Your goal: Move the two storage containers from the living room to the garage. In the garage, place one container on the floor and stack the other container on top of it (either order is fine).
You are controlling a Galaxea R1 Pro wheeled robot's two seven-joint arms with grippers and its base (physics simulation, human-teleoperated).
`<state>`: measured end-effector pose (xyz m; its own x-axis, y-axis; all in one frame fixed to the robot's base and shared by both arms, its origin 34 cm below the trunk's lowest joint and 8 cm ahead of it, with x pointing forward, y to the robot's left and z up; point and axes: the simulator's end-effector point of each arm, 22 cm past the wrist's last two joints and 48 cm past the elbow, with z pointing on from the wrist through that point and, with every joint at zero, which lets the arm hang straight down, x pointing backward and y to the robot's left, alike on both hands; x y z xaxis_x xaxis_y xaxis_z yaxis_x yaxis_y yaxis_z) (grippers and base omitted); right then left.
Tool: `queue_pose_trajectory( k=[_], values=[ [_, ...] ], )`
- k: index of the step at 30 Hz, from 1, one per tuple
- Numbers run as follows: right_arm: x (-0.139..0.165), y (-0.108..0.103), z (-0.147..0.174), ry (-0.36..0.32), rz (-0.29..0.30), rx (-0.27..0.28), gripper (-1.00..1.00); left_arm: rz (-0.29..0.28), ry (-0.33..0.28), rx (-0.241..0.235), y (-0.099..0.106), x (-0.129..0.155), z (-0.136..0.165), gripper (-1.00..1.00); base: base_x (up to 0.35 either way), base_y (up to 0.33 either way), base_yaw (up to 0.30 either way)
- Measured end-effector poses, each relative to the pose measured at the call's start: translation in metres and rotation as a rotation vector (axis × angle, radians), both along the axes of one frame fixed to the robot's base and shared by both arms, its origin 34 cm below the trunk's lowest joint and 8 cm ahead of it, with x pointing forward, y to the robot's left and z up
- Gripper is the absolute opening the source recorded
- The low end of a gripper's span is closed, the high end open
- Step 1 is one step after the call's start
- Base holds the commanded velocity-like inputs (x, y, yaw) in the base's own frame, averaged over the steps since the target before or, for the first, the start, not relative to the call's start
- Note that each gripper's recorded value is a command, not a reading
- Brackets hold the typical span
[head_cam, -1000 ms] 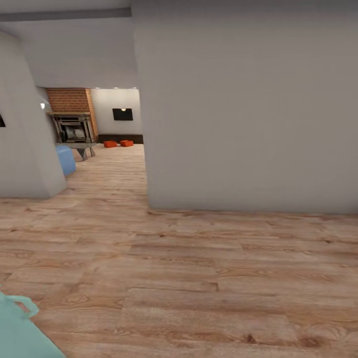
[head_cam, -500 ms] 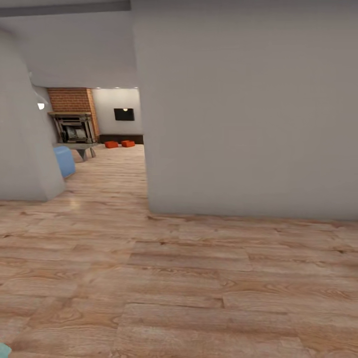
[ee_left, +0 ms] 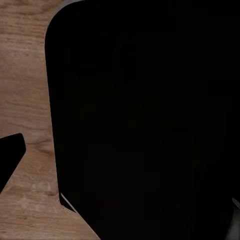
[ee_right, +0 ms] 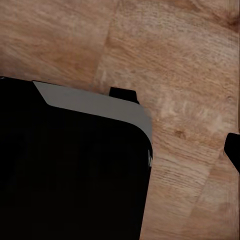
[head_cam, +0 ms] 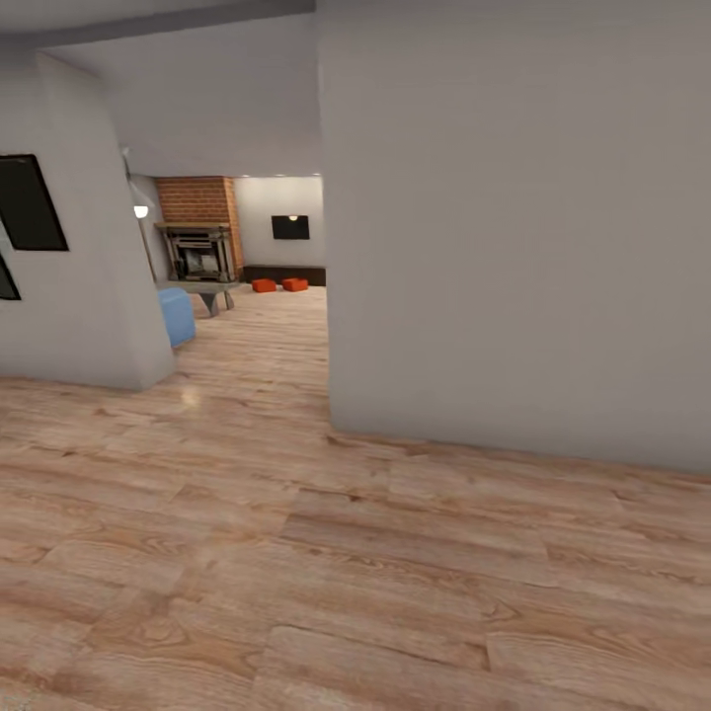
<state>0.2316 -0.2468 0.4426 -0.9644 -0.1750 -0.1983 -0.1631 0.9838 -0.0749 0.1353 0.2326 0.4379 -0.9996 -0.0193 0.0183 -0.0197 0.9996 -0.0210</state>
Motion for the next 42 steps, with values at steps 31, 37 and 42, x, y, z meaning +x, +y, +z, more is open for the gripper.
queue_pose_trajectory(
  k=[31, 37, 42],
  values=[
    [0.0001, -0.0003, 0.0000, 0.000, -0.005, 0.000, 1.00, 0.000, 0.000, 0.000, 0.0000, 0.0000, 0.0000, 1.00, 0.323, 0.000, 0.074],
    [-0.0001, -0.0004, 0.0000, 0.000, -0.008, 0.000, 1.00, 0.000, 0.000, -0.001, -0.0005, 0.0001, 0.0000, 1.00, 0.323, 0.000, 0.045],
    [-0.0003, -0.0004, 0.0000, 0.000, -0.008, 0.000, 1.00, 0.000, 0.000, -0.001, -0.0012, -0.0001, 0.0000, 1.00, 0.323, 0.000, 0.242]
  ],
)
